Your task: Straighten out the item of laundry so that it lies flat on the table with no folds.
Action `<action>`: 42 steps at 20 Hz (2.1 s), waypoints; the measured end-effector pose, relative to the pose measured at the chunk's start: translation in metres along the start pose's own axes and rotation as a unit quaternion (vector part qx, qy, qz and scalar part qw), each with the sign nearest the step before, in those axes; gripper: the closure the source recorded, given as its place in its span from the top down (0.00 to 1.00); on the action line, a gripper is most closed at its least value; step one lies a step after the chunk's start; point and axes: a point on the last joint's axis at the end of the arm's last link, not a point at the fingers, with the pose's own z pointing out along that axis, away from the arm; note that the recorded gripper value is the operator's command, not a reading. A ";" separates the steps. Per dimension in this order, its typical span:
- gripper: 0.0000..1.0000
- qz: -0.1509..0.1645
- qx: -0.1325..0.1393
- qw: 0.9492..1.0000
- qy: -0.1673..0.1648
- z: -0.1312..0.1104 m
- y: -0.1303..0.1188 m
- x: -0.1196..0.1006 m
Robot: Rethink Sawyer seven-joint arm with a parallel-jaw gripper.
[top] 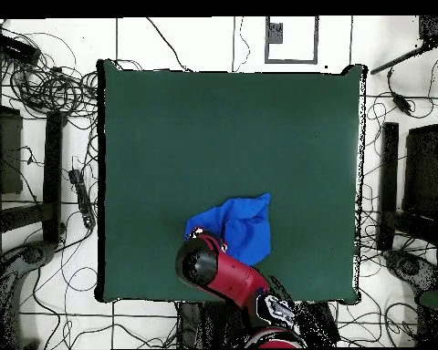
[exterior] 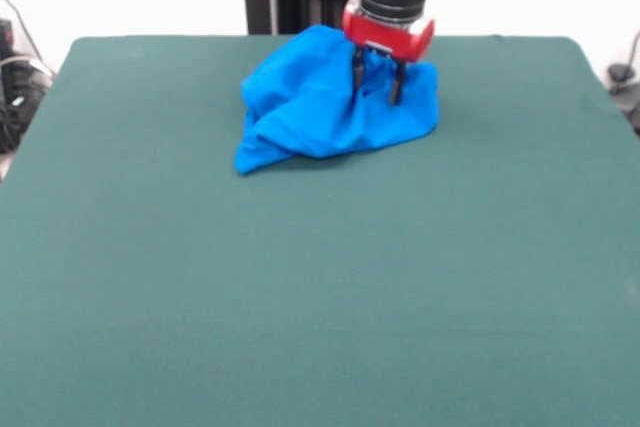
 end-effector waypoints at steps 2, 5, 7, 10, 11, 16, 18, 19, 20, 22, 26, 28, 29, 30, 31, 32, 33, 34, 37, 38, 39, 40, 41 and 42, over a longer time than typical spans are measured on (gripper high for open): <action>1.00 -0.015 -0.002 1.000 -0.001 -0.001 -0.003 0.002; 1.00 -0.060 -0.008 0.998 -0.007 -0.007 -0.014 0.004; 1.00 -0.081 -0.011 0.997 -0.012 -0.010 -0.019 0.004; 1.00 -0.107 -0.014 0.994 -0.018 -0.016 -0.024 0.005; 1.00 -0.110 -0.015 0.994 -0.019 -0.017 -0.024 0.005; 1.00 -0.128 -0.016 0.991 -0.019 -0.024 -0.026 0.006; 1.00 -0.132 -0.016 0.991 -0.018 -0.027 -0.024 0.006; 1.00 -0.133 -0.016 0.991 -0.018 -0.027 -0.024 0.007; 1.00 -0.135 -0.016 0.991 -0.017 -0.027 -0.022 0.008; 1.00 -0.142 -0.016 0.990 -0.018 -0.028 -0.018 0.011; 1.00 -0.154 -0.017 0.988 -0.018 -0.029 -0.009 0.019; 1.00 -0.161 -0.017 0.987 -0.019 -0.030 -0.004 0.022; 1.00 -0.164 -0.018 0.986 -0.019 -0.030 -0.002 0.025; 1.00 -0.168 -0.018 0.985 -0.019 -0.030 0.000 0.027; 1.00 -0.172 -0.018 0.985 -0.019 -0.031 0.003 0.029; 1.00 -0.175 -0.018 0.984 -0.019 -0.031 0.005 0.031; 1.00 -0.178 -0.018 0.984 -0.019 -0.031 0.007 0.034; 1.00 -0.183 -0.018 0.983 -0.017 -0.029 0.010 0.038; 1.00 -0.192 -0.016 0.981 -0.010 -0.025 0.013 0.047; 1.00 -0.193 -0.016 0.981 -0.009 -0.024 0.014 0.049; 1.00 -0.194 -0.016 0.981 -0.008 -0.023 0.014 0.050; 1.00 -0.194 -0.015 0.981 -0.007 -0.023 0.014 0.051; 1.00 -0.194 -0.015 0.981 -0.006 -0.022 0.014 0.052; 1.00 -0.193 -0.014 0.981 -0.004 -0.020 0.014 0.053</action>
